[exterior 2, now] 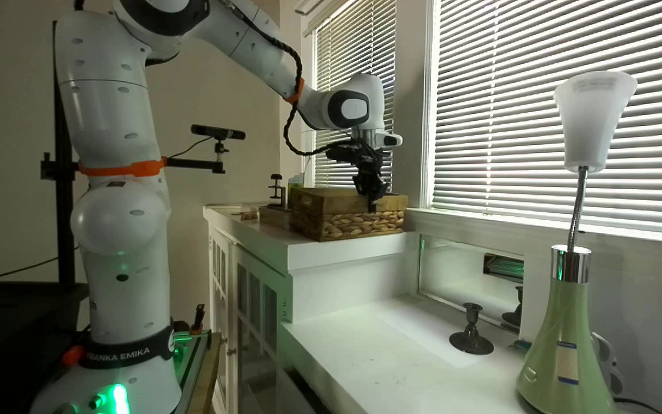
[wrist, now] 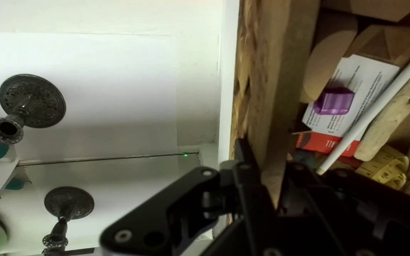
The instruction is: Move the basket to the right
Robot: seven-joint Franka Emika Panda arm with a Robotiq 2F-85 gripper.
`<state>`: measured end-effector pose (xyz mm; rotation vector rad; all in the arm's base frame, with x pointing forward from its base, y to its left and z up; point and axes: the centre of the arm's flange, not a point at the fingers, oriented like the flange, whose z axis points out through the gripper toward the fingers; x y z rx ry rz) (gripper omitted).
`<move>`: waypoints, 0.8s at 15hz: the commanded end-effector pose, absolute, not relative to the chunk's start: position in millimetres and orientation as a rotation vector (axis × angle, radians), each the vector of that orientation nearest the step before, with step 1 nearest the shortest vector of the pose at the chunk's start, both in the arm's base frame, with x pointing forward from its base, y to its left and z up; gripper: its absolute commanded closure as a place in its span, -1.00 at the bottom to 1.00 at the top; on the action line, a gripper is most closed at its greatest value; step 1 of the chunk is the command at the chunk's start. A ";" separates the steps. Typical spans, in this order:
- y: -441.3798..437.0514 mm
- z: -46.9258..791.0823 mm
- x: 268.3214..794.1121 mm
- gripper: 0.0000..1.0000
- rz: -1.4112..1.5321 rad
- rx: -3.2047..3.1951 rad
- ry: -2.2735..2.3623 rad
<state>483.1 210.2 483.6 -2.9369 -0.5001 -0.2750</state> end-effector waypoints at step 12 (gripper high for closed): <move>195.0 602.4 429.9 0.93 -0.221 -2.994 -0.367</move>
